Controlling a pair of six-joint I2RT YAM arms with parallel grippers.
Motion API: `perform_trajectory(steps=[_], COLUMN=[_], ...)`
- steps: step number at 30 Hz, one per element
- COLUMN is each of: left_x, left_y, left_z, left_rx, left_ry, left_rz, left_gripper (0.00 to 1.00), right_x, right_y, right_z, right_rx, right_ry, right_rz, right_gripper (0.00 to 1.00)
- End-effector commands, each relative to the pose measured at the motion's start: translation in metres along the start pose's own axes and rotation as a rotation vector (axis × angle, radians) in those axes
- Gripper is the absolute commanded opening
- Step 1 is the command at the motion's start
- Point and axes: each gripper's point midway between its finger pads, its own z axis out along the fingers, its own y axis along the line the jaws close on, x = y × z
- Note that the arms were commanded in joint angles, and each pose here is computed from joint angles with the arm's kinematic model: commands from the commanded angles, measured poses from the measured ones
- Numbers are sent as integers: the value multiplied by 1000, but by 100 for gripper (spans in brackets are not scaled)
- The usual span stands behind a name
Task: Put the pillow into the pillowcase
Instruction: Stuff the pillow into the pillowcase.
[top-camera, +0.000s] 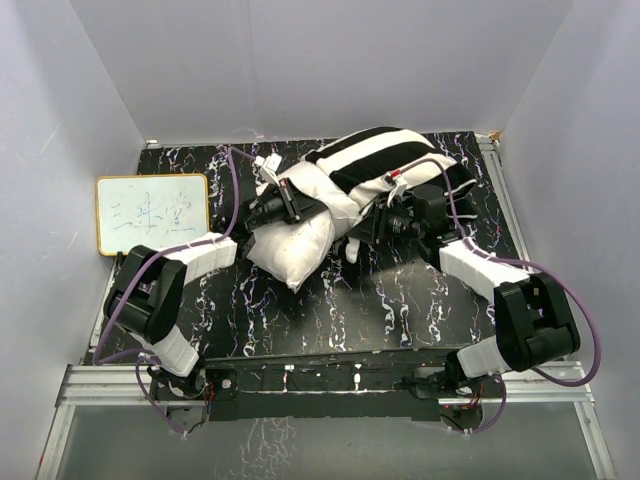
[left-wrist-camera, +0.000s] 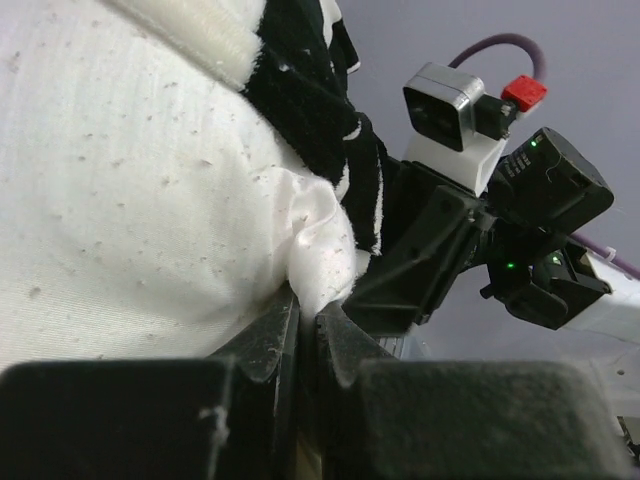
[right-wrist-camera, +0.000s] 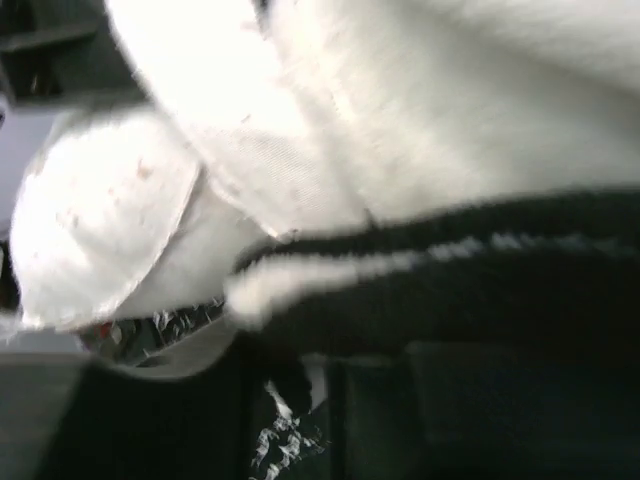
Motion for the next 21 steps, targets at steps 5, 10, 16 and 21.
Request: perform_trajectory(steps=[5, 10, 16, 21], left_x=[-77, -117, -117, -88], left_y=[-65, -67, -57, -29], left_z=[24, 39, 25, 18], left_rx=[88, 10, -59, -78], left_ry=[-101, -174, -240, -226], left_rz=[141, 145, 94, -16], left_gripper=[0, 0, 0, 0], right_x=[-115, -186, -205, -220], right_y=[77, 231, 217, 157], right_z=[-13, -19, 11, 33], right_rx=[-211, -590, -601, -550], right_ry=[-92, -108, -93, -91], right_rz=[-451, -773, -616, -462], right_gripper=[8, 8, 8, 8])
